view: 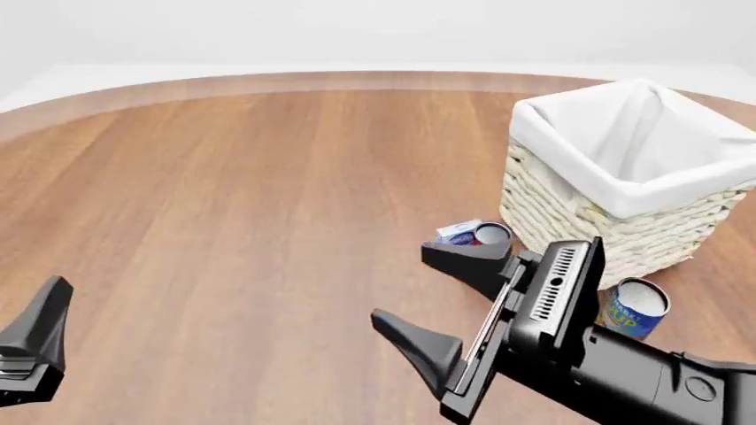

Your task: Pick up the ketchup, and put it in the basket.

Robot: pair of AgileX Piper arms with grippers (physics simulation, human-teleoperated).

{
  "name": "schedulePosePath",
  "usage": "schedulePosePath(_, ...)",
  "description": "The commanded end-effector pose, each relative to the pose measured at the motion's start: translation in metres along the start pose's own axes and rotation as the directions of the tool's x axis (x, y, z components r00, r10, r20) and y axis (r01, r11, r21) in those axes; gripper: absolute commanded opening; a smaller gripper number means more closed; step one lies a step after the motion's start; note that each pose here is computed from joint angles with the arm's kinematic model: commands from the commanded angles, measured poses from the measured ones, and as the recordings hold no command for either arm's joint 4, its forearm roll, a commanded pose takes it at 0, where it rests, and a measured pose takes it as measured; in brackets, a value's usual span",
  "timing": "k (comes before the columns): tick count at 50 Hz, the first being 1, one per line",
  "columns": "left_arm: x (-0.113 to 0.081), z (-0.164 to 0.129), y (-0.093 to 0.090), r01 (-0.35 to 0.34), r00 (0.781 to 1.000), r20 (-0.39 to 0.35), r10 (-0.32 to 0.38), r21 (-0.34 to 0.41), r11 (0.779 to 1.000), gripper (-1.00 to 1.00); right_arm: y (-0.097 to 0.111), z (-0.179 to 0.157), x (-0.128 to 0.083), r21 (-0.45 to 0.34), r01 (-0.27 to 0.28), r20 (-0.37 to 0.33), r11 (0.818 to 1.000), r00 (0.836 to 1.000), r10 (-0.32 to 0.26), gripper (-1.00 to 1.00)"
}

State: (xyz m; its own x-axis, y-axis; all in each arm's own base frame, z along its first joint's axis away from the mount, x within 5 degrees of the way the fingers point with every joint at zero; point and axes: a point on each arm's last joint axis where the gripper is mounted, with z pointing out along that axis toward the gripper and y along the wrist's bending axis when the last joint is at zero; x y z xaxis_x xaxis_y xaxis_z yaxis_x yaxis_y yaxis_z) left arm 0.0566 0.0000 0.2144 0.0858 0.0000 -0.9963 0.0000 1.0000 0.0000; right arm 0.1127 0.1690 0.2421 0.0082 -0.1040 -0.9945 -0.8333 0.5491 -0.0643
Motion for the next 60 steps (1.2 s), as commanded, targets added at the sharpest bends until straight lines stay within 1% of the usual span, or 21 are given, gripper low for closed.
schedulePosePath(1,0.000,0.000,0.000,0.000,1.000,0.000,0.000,0.000,1.000,1.00,0.016,0.014,-0.004,-0.073,-0.044,-0.014,0.996,0.999,0.043,1.00)
schedulePosePath(8,0.000,0.000,0.000,0.000,1.000,0.000,0.000,0.000,1.000,1.00,0.029,0.025,-0.005,-0.127,-0.050,-0.030,0.991,0.998,0.047,1.00)
schedulePosePath(17,0.000,0.000,0.000,0.000,1.000,0.000,0.000,0.000,1.000,1.00,0.036,0.036,-0.002,-0.146,-0.057,-0.052,0.988,0.997,0.049,1.00)
schedulePosePath(22,0.000,0.000,0.000,0.000,1.000,0.000,0.000,0.000,1.000,1.00,0.040,0.041,-0.003,-0.159,-0.070,-0.064,0.985,0.996,0.060,1.00)
schedulePosePath(28,0.000,0.000,0.000,0.000,1.000,0.000,0.000,0.000,1.000,1.00,0.050,0.049,-0.004,-0.191,-0.078,-0.085,0.979,0.994,0.063,1.00)
schedulePosePath(37,0.000,0.000,0.000,0.000,1.000,0.000,0.000,0.000,1.000,1.00,0.068,0.064,-0.004,-0.243,-0.078,-0.114,0.967,0.992,0.051,1.00)
schedulePosePath(41,0.000,0.000,0.000,0.000,1.000,0.000,0.000,0.000,1.000,1.00,0.070,0.065,-0.005,-0.247,-0.083,-0.117,0.965,0.992,0.056,1.00)
schedulePosePath(42,0.000,0.000,0.000,0.000,1.000,0.000,0.000,0.000,1.000,1.00,0.075,0.069,-0.006,-0.259,-0.091,-0.122,0.962,0.991,0.061,1.00)
schedulePosePath(47,0.000,0.000,0.000,0.000,1.000,0.000,0.000,0.000,1.000,1.00,0.078,0.076,-0.005,-0.263,-0.094,-0.134,0.960,0.989,0.060,1.00)
schedulePosePath(49,0.000,0.000,0.000,0.000,1.000,0.000,0.000,0.000,1.000,1.00,0.080,0.079,-0.005,-0.263,-0.104,-0.140,0.959,0.988,0.069,1.00)
schedulePosePath(52,0.000,0.000,0.000,0.000,1.000,0.000,0.000,0.000,1.000,1.00,0.085,0.082,-0.004,-0.274,-0.116,-0.149,0.955,0.986,0.077,1.00)
schedulePosePath(60,0.000,0.000,0.000,0.000,1.000,0.000,0.000,0.000,1.000,1.00,0.096,0.088,-0.009,-0.300,-0.123,-0.156,0.946,0.985,0.078,1.00)
